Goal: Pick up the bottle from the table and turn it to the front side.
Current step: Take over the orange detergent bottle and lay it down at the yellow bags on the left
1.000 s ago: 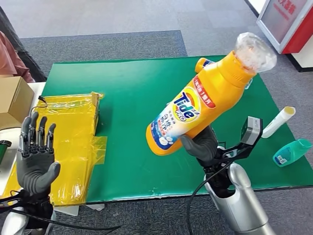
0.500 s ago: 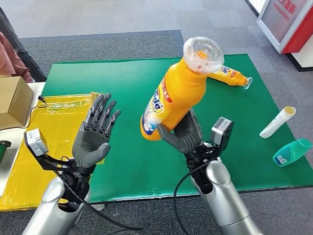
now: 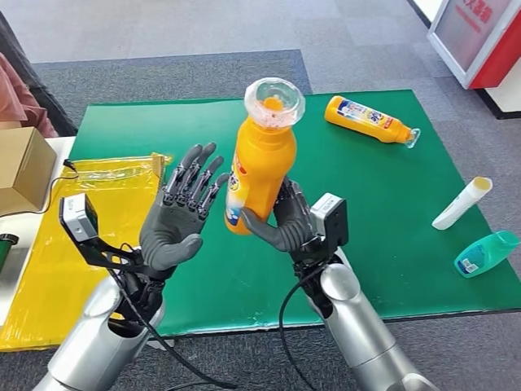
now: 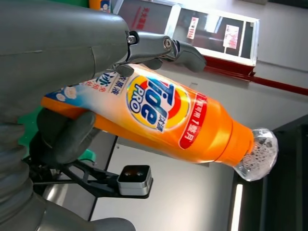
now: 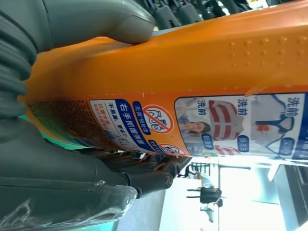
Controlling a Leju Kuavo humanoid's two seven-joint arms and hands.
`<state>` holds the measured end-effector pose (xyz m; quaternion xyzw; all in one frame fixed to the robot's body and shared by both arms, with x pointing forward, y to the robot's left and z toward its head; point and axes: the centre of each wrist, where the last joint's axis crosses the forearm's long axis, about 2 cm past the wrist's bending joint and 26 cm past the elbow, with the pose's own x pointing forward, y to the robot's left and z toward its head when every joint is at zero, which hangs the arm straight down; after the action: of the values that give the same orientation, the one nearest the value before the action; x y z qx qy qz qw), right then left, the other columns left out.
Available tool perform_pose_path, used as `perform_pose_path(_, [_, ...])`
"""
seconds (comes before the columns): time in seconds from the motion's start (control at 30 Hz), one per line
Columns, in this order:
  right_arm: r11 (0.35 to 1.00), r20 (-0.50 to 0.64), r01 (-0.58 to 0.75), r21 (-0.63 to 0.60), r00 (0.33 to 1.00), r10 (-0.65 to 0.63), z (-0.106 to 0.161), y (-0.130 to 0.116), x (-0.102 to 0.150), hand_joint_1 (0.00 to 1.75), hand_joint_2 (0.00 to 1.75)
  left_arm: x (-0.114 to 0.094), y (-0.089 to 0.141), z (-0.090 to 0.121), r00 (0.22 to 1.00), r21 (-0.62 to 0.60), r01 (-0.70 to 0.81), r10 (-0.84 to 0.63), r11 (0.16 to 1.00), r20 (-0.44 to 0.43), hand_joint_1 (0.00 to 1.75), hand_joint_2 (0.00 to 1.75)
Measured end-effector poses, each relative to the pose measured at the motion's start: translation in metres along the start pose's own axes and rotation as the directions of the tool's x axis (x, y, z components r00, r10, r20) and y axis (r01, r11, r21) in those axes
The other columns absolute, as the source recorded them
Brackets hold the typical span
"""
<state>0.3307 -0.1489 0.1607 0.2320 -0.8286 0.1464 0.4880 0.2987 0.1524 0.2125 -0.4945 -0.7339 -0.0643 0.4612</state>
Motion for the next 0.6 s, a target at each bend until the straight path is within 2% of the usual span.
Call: perform_pose_path(0.6, [0.997,-0.03,-0.04,0.071,0.999,0.043,0.009,0.025,-0.013,1.75,1.75,-0.002,-0.001,-0.006,0.996,0.099,0.086,-0.088,0.991,0.022,0.0,1.75])
